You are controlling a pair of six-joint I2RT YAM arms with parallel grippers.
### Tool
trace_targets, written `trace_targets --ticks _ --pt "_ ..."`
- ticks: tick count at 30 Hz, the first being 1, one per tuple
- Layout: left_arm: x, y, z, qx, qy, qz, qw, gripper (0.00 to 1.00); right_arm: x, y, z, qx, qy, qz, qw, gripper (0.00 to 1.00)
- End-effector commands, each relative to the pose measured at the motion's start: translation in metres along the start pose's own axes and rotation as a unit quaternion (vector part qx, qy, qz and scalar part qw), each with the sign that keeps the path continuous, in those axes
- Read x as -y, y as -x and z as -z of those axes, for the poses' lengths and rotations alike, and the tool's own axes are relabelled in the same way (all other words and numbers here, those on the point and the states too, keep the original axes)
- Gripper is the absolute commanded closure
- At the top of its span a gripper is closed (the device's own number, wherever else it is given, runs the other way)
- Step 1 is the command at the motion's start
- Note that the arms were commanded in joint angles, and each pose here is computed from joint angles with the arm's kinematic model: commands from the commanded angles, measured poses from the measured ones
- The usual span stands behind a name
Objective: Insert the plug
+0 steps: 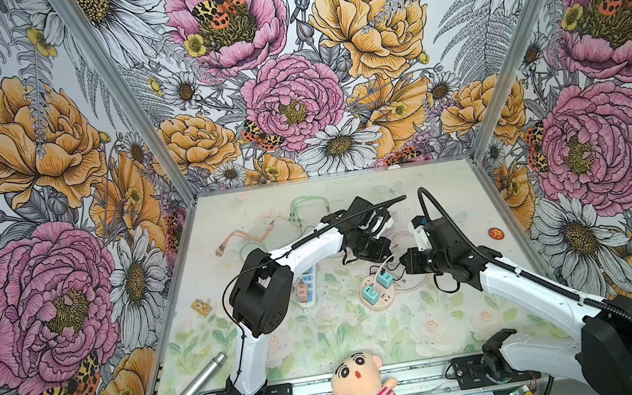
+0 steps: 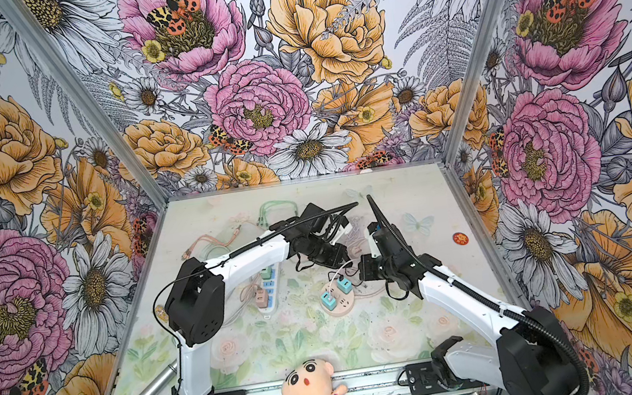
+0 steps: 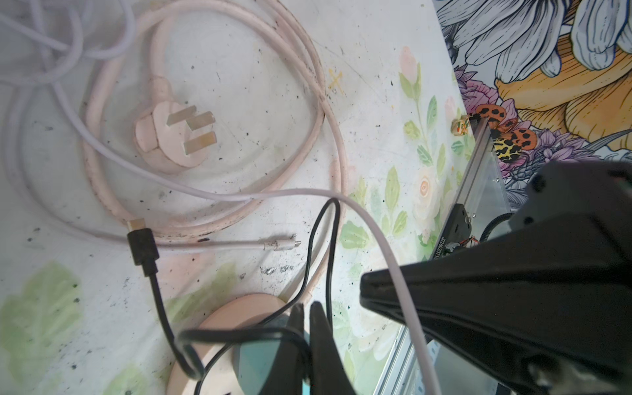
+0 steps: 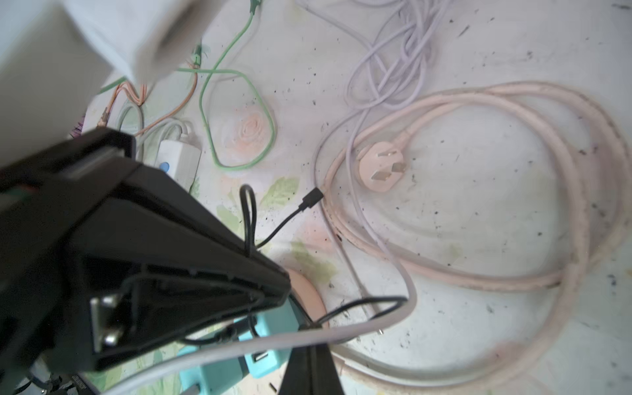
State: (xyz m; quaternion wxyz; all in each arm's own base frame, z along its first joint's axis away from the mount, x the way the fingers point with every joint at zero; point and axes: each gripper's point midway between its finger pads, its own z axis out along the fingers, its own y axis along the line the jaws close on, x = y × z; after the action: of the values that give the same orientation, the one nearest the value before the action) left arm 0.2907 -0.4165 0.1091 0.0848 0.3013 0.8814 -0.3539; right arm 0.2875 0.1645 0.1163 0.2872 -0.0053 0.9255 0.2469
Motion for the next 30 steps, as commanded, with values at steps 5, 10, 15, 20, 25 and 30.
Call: trace_targets --ticks 5,10,15,20,25,30 --pt "0.021 -0.002 0.002 0.004 -0.05 -0.021 0.999 0.92 0.0 0.055 -0.018 0.078 -0.006 0.004 0.997 0.96" --pt "0.034 0.004 0.0 0.017 -0.104 -0.012 0.994 0.92 -0.012 0.082 -0.025 0.097 0.014 0.017 0.995 0.97" --pt "0.046 0.019 0.0 0.044 -0.146 -0.015 0.988 0.88 -0.027 0.102 -0.029 0.102 0.039 0.03 0.993 0.97" --pt "0.043 0.034 -0.002 0.068 -0.155 -0.006 0.985 0.8 -0.026 0.098 -0.034 0.085 0.047 0.03 0.995 0.92" --pt "0.044 0.04 -0.012 0.072 -0.192 0.008 0.979 0.77 -0.021 0.079 -0.031 0.043 0.057 0.033 0.997 0.79" --pt "0.032 0.046 -0.014 0.082 -0.178 0.017 0.98 0.77 -0.007 0.059 -0.005 0.046 0.034 0.03 0.998 0.67"
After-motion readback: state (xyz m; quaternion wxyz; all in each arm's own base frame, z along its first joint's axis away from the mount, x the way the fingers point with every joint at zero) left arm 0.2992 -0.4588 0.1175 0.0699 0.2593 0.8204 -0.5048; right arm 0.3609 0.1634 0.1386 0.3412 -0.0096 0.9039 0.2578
